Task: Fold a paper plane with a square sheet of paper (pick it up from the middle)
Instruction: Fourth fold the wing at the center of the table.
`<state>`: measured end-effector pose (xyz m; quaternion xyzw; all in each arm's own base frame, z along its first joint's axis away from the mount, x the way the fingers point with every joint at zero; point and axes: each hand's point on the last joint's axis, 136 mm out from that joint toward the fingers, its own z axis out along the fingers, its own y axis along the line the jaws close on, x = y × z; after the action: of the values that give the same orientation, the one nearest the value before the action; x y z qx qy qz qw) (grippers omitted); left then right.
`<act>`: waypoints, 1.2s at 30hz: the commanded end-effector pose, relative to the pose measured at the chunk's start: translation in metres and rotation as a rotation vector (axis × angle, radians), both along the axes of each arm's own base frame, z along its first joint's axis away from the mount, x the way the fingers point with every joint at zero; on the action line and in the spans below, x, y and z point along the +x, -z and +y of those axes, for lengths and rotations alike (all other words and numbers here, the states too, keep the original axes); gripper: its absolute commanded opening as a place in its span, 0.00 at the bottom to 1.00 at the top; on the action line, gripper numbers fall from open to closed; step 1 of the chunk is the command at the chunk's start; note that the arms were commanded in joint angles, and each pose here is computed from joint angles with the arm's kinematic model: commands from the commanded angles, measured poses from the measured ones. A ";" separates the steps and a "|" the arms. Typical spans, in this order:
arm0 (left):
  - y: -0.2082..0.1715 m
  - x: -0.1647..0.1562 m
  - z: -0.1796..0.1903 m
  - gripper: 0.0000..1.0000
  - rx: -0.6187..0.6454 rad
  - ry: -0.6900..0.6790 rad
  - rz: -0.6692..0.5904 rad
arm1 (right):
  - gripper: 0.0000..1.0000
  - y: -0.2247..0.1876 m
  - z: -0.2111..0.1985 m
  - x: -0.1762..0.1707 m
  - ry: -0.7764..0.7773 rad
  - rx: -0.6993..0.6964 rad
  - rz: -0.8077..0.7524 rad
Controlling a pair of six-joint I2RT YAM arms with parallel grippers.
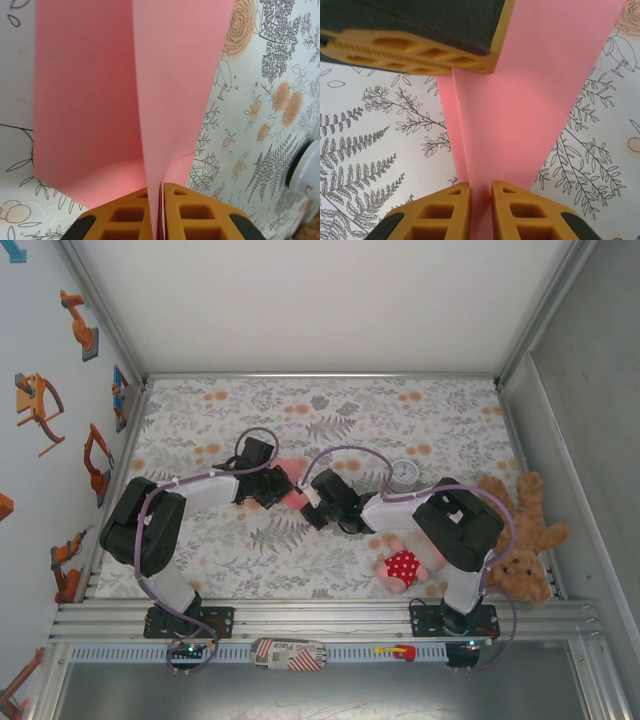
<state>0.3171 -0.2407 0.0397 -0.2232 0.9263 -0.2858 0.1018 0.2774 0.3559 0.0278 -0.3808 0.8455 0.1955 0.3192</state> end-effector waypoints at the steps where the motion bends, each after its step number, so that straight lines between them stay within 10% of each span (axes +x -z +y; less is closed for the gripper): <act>1: -0.009 0.002 0.007 0.12 0.002 -0.007 0.002 | 0.16 0.008 -0.003 -0.001 -0.014 -0.029 -0.023; 36: -0.009 0.001 0.008 0.07 -0.008 -0.001 0.025 | 0.26 -0.006 0.024 0.009 -0.052 0.021 -0.036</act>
<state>0.3158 -0.2297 0.0371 -0.2358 0.9267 -0.2796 0.0870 0.2826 0.3694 0.0268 -0.3967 0.8362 0.2016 0.3206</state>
